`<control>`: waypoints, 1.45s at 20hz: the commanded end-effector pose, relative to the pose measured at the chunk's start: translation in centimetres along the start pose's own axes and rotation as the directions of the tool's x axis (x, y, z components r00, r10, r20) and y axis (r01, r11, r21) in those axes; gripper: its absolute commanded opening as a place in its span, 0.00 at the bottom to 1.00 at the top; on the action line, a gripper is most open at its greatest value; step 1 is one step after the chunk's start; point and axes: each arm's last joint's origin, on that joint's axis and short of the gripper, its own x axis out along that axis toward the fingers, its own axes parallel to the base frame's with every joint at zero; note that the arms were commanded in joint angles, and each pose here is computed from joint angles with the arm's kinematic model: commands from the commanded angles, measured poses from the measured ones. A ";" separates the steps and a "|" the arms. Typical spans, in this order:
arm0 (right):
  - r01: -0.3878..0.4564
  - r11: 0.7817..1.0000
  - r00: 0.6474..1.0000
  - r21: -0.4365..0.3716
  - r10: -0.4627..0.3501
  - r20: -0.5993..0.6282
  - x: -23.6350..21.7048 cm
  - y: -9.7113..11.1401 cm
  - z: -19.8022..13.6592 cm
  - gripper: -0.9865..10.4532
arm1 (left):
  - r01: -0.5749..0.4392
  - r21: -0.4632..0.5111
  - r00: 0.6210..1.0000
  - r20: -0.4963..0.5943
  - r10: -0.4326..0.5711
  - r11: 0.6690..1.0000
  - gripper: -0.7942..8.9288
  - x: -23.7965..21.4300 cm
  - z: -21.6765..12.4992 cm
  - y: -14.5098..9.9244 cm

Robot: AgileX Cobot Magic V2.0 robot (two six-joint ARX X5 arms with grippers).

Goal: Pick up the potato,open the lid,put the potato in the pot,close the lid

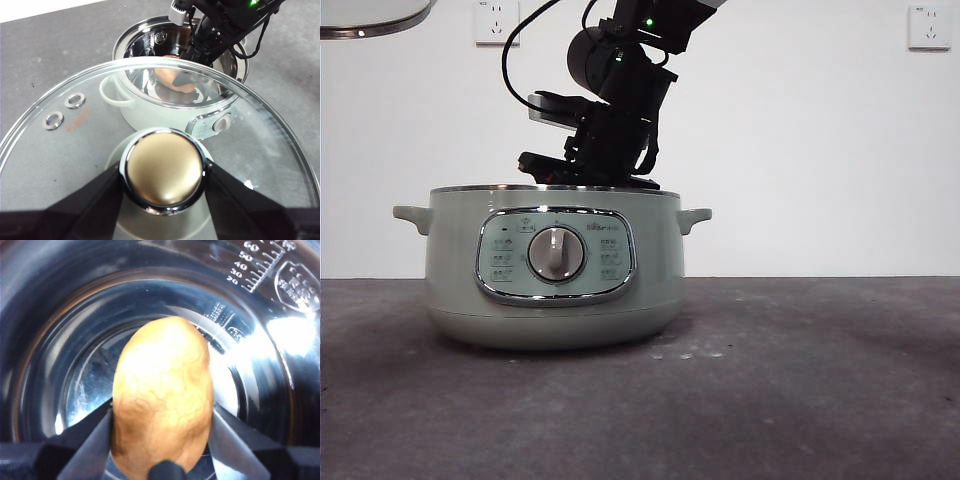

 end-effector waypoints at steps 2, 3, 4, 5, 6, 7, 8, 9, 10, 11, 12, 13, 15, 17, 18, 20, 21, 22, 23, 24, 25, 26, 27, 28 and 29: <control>-0.005 1.000 0.999 -0.013 0.004 -0.033 1.4 0.3 -0.4 0.08 | -0.001 0.001 0.998 0.058 0.001 1.000 0.07 -0.5 0.4 0.0; -0.005 1.000 0.999 -0.009 0.005 -0.037 1.4 0.3 -0.4 0.13 | -0.001 0.001 0.998 0.058 0.001 1.000 0.07 -0.5 0.4 0.0; -0.006 1.000 0.999 -0.009 0.005 -0.039 1.4 0.3 -0.4 0.23 | -0.001 0.001 0.998 0.058 0.001 1.000 0.07 -0.5 0.4 0.0; -0.006 1.000 0.999 -0.008 0.006 -0.036 1.4 0.4 -0.4 0.37 | -0.001 0.001 0.998 0.058 0.001 1.000 0.07 -0.5 0.4 0.0; -0.004 1.000 1.000 0.012 0.005 -0.028 1.3 0.4 -0.3 0.45 | -0.001 0.001 0.998 0.058 0.001 1.000 0.07 -0.5 0.4 0.0; -0.006 1.000 1.000 0.013 0.006 -0.014 0.9 0.4 -0.1 0.45 | -0.001 0.002 0.998 0.059 0.001 1.000 0.07 -0.5 0.4 0.0; -0.003 1.000 1.000 0.010 0.003 0.006 0.3 0.4 0.3 0.45 | -0.001 0.001 0.998 0.058 0.001 1.000 0.07 -0.5 0.4 0.0; -0.002 1.000 0.999 0.006 0.002 0.036 -0.9 0.4 1.0 0.45 | -0.001 0.001 0.998 0.057 0.001 1.000 0.07 -0.5 0.4 0.0; 0.001 1.000 0.997 0.002 -0.001 0.072 -2.5 0.5 1.7 0.45 | -0.001 0.001 0.998 0.057 0.001 1.000 0.07 -0.5 0.4 0.0; 0.006 1.000 0.995 -0.001 -0.006 0.100 -4.5 0.6 2.4 0.45 | -0.001 0.001 0.998 0.058 0.001 1.000 0.07 -0.5 0.4 0.0; 0.009 1.000 0.993 -0.002 -0.009 0.115 -6.8 0.8 2.9 0.45 | 0.001 0.002 0.998 0.058 -0.001 1.000 0.07 -0.5 0.4 0.0; 0.012 1.000 0.992 -0.002 -0.012 0.126 -9.3 1.0 3.2 0.45 | 0.010 0.003 0.998 0.064 -0.010 1.000 0.07 -0.5 0.5 -0.1; 0.029 1.000 0.982 -0.001 -0.029 0.186 -14.5 1.4 3.2 0.45 | 0.009 0.006 0.996 0.084 -0.009 1.000 0.07 -0.3 0.8 0.0; 0.042 0.999 0.968 0.001 -0.042 0.247 -18.9 1.9 2.8 0.45 | 0.010 0.010 0.997 0.080 -0.010 1.000 0.07 0.3 1.3 0.1; 0.044 0.999 0.967 -0.001 -0.042 0.250 -20.7 2.3 2.3 0.45 | 0.016 0.011 0.996 0.082 -0.016 1.000 0.07 0.7 1.6 0.1; 0.043 0.999 0.973 -0.010 -0.039 0.229 -23.1 2.7 1.3 0.45 | 0.017 0.012 0.996 0.083 -0.018 1.000 0.07 1.4 2.1 0.3; 0.039 0.999 0.977 -0.026 -0.032 0.213 -24.1 3.0 0.7 0.45 | 0.020 0.013 0.996 0.087 -0.021 1.000 0.07 1.8 2.4 0.3; 0.025 0.999 0.980 -0.044 -0.016 0.197 -24.9 3.2 0.2 0.45 | 0.040 0.020 0.995 0.095 -0.042 0.999 0.07 2.2 2.7 0.4; 0.009 0.999 0.984 -0.047 -0.001 0.176 -25.7 3.3 -0.4 0.45 | 0.063 0.024 0.992 0.104 -0.066 0.998 0.07 2.6 3.0 0.4; -0.020 0.999 0.987 -0.045 0.026 0.159 -26.5 3.2 -1.0 0.45 | 0.081 0.029 0.990 0.113 -0.084 0.996 0.07 3.1 3.4 0.4; -0.043 0.998 0.985 -0.037 0.049 0.164 -27.2 3.0 -1.5 0.45 | 0.095 0.037 0.988 0.118 -0.099 0.995 0.07 3.7 3.8 0.4; -0.074 0.997 0.980 -0.038 0.079 0.183 -28.1 3.0 -1.9 0.44 | 0.102 0.041 0.987 0.117 -0.106 0.994 0.07 4.4 4.2 0.4; -0.100 0.994 0.974 -0.033 0.105 0.199 -28.9 2.8 -2.5 0.44 | 0.114 0.047 0.986 0.115 -0.119 0.992 0.07 5.2 4.5 0.3; -0.105 0.994 0.972 -0.028 0.108 0.208 -29.7 2.7 -3.1 0.44 | 0.126 0.053 0.985 0.111 -0.131 0.991 0.07 6.0 4.9 0.3; -0.101 0.995 0.972 -0.024 0.104 0.210 -30.4 2.8 -3.8 0.44 | 0.138 0.061 0.983 0.110 -0.144 0.989 0.07 6.8 5.3 0.1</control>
